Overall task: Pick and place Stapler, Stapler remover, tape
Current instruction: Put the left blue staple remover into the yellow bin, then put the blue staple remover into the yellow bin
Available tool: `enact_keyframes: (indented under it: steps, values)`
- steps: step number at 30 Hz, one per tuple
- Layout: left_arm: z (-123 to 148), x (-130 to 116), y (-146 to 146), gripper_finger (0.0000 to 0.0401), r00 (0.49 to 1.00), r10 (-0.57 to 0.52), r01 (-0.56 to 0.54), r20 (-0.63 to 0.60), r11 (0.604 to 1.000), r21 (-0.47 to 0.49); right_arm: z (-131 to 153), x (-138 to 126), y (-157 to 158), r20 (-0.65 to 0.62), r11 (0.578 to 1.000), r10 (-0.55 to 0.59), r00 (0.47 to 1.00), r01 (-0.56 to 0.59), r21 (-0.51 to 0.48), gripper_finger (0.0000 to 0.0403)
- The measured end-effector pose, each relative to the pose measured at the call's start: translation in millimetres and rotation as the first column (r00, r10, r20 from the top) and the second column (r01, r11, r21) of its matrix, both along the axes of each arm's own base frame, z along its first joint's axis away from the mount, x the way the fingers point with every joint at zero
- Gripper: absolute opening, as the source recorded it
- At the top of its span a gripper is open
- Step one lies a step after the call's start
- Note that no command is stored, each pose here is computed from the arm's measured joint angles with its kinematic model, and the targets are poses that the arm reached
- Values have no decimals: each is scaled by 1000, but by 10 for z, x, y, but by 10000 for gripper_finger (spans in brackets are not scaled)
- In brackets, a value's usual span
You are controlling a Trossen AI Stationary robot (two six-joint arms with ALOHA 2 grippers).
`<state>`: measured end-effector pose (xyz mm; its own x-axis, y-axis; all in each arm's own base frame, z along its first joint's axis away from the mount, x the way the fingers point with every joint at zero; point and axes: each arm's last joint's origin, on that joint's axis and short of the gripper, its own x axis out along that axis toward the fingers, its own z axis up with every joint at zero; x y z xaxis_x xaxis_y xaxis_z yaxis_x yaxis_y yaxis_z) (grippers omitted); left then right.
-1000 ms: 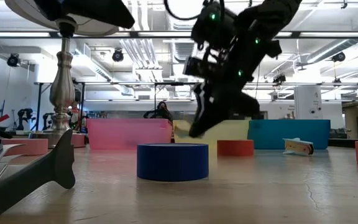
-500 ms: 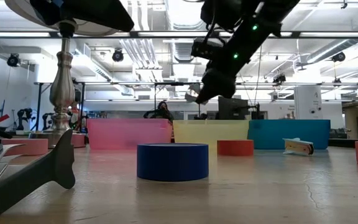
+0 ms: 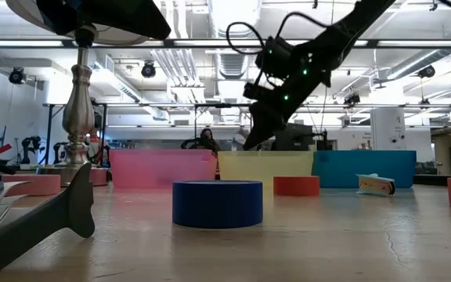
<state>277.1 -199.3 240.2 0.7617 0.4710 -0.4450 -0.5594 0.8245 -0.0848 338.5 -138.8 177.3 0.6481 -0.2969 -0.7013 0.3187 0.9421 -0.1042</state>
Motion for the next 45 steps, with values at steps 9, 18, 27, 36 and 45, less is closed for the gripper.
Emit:
enact_keyframes:
  steps: [9,18,27,36,45]
  values:
    - [0,0,0,28,1000,2,-2,2,1000,-3,-221,27,-87,-55,1000,-6,998,7,15,54]
    - [0,0,0,28,1000,1,-1,1,1000,-1,-307,45,-24,-78,998,-24,997,29,59,81]
    - [0,0,0,28,1000,0,0,1,1000,-1,-337,82,179,-116,999,7,993,-3,33,127]
    - [0,0,0,28,1000,-2,2,-3,1000,4,-179,72,474,-211,992,-51,976,26,-120,130]
    - [0,1,1,28,1000,-11,11,-13,1000,20,174,-167,889,-227,993,-108,968,95,-65,128]
